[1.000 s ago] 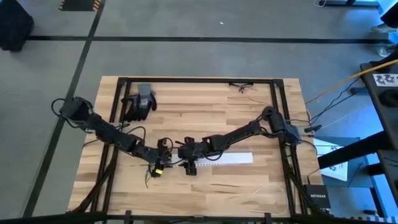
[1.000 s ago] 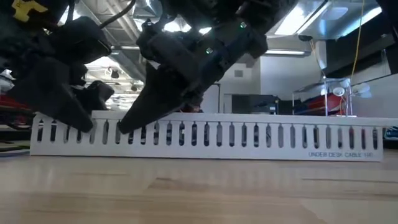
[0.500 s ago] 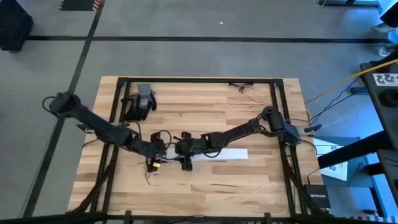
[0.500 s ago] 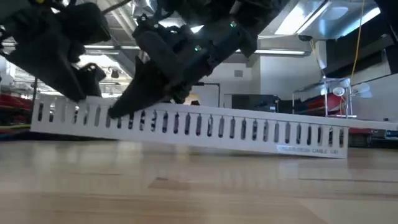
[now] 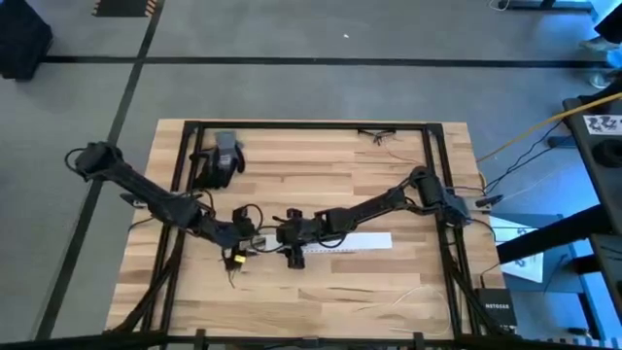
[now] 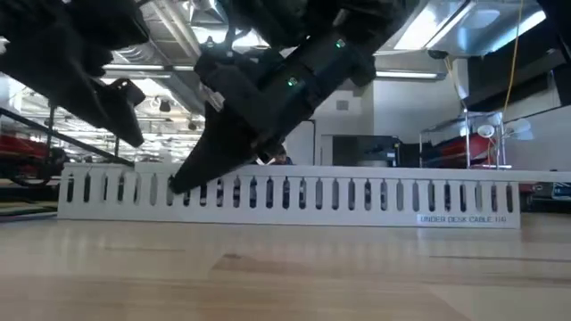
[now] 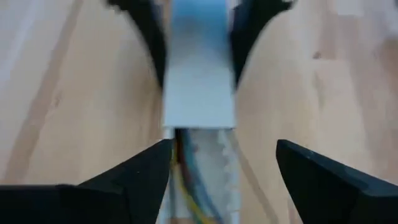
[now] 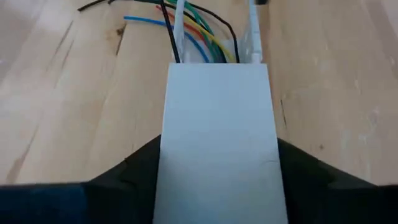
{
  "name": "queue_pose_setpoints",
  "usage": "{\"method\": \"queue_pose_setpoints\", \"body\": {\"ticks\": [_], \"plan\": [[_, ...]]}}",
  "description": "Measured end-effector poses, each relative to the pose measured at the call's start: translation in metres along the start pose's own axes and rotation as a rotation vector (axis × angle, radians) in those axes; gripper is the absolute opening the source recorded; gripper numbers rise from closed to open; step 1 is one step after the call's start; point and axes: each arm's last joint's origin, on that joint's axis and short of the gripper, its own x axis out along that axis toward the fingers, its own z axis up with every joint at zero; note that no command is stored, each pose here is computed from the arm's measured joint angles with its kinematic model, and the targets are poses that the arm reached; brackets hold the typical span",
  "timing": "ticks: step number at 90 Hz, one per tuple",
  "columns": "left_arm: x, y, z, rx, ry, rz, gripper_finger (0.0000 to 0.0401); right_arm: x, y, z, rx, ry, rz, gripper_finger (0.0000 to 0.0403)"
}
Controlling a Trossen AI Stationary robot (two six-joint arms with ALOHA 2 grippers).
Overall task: Ziptie cables
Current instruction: Close the cable duct
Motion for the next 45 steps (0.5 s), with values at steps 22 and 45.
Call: {"method": "queue_pose_setpoints", "body": {"ticks": [22,45], "plan": [[0.007,-0.008,-0.009,-0.004,0.055,-0.012,0.0266,0.000,0.000,0.000,0.000,0.000,0.002,0.0229],[0.014,-0.008,-0.013,0.005,0.093,0.009,0.0181,0.000,0.000,0.000,-0.002,0.000,0.002,0.0229]]}}
